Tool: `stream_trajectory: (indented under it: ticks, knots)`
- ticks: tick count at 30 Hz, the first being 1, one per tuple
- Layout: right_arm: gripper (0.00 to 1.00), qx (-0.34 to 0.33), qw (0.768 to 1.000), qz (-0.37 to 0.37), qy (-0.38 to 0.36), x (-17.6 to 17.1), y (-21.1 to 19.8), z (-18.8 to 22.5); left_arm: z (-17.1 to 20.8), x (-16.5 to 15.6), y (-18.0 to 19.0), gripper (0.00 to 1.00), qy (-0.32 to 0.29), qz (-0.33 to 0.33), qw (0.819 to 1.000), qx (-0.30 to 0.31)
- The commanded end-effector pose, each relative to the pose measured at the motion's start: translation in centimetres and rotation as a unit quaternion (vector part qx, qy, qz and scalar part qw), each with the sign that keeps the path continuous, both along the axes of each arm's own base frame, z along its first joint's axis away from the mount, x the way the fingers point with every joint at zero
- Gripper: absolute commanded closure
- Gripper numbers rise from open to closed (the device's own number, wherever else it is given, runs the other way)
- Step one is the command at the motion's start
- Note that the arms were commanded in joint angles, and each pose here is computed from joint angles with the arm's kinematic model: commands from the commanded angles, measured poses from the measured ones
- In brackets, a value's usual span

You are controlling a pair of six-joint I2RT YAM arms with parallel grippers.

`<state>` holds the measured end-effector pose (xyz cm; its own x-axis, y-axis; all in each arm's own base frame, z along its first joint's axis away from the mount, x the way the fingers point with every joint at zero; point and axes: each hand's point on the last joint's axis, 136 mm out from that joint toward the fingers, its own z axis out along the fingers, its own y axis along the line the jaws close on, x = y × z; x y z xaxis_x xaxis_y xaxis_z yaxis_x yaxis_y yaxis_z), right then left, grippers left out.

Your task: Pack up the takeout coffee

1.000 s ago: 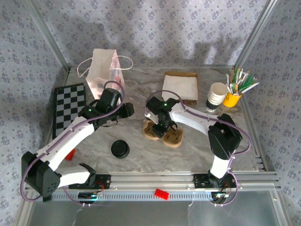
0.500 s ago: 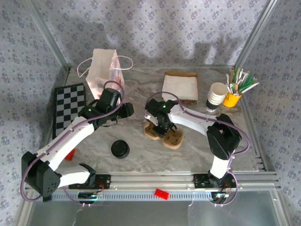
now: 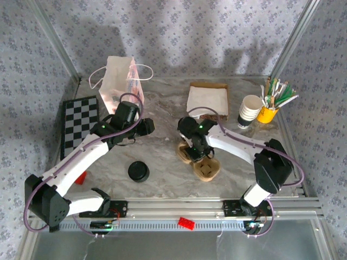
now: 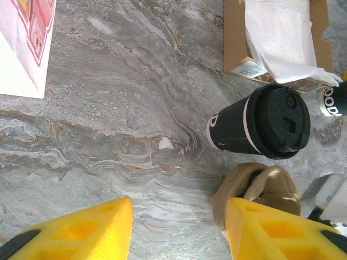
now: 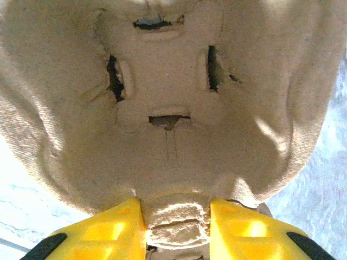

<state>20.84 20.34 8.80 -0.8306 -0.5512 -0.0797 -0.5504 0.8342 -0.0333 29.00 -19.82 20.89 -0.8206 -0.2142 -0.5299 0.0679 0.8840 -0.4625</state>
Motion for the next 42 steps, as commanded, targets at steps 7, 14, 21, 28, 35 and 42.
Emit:
stream_trajectory:
  ticks: [7,14,21,28,35,42]
  knots:
    - [0.7,-0.048,0.989,-0.139,0.018,-1.5,-5.9,0.2,0.1,-0.2,-0.1,0.51,0.002,-0.003,1.0,-0.008]
    - [0.64,-0.018,0.988,-0.15,0.022,-1.5,-5.1,-0.4,0.1,-0.1,-0.1,0.51,0.001,-0.002,1.0,-0.008]
    - [0.55,-0.029,0.991,-0.133,0.009,-1.2,-5.6,-0.5,0.4,-0.1,0.1,0.51,-0.003,-0.001,1.0,-0.006]
    - [0.61,-0.033,0.993,-0.115,0.006,-1.4,-5.6,-0.7,0.6,-0.1,-0.1,0.51,-0.003,-0.004,1.0,-0.009]
    - [0.54,-0.007,0.994,-0.111,-0.008,-0.8,-4.9,-0.1,1.0,-0.1,-0.2,0.51,-0.006,-0.006,1.0,-0.011]
    - [0.58,-0.006,0.994,-0.108,-0.015,-0.3,-4.6,-0.8,0.8,0.0,-0.2,0.51,-0.004,-0.005,1.0,-0.009]
